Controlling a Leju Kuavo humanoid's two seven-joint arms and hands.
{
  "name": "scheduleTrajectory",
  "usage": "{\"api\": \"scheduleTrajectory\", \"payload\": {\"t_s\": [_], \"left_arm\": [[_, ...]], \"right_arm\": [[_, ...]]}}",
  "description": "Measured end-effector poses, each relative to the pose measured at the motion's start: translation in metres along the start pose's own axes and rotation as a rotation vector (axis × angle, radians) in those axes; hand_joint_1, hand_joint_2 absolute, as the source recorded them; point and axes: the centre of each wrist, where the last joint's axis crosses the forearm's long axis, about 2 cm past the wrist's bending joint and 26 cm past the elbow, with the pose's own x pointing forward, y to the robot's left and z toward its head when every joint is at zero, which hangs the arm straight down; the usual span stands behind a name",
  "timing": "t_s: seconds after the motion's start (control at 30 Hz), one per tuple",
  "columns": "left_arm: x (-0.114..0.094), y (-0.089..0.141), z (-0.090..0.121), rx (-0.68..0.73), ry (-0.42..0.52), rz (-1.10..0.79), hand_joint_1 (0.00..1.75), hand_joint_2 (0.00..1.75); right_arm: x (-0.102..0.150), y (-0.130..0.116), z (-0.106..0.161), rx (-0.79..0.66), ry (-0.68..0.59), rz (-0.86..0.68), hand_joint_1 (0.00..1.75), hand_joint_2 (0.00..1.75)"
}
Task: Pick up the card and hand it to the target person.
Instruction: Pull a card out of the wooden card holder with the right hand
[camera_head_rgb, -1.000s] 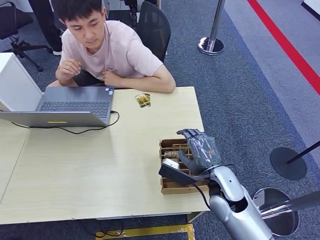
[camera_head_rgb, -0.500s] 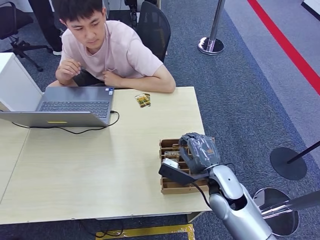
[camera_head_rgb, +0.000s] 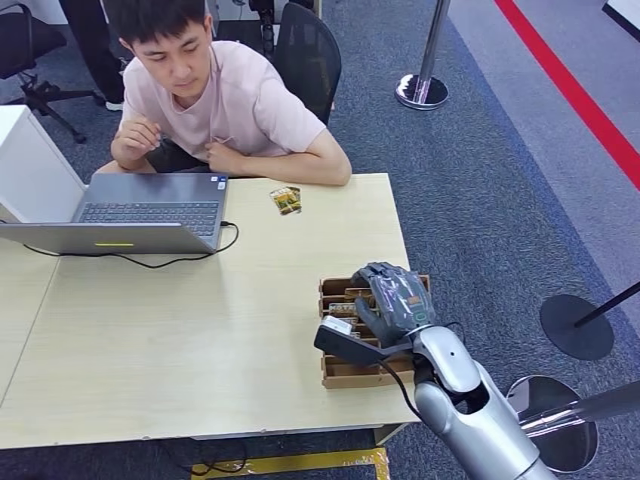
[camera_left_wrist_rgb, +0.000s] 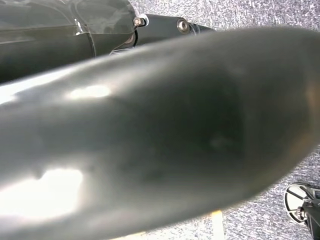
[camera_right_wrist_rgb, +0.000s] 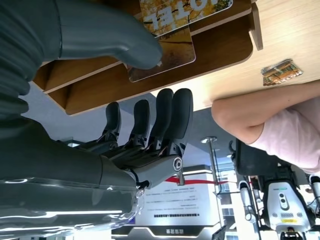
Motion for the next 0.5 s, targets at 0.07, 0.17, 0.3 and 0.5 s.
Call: {"api": "scheduleTrajectory", "payload": {"t_s": [0.07,0.17,0.3,0.5], "left_arm": [[0.0000,0.0000,0.0000,0.000,0.000,0.000,0.00,0.00],[0.0000,0.0000,0.0000,0.000,0.000,0.000,0.00,0.00],[0.0000,0.0000,0.0000,0.000,0.000,0.000,0.00,0.00],[0.0000,0.0000,0.0000,0.000,0.000,0.000,0.00,0.00]], "right_arm": [[0.0000,0.0000,0.0000,0.000,0.000,0.000,0.89,1.75],[0.0000,0.0000,-0.0001,0.000,0.000,0.000,0.89,1.75],[0.0001,0.0001,-0.0001,0.000,0.000,0.000,0.87,1.75],[0.0001,0.0000,-0.0002,0.000,-0.001,0.000,0.86,1.75]]}}
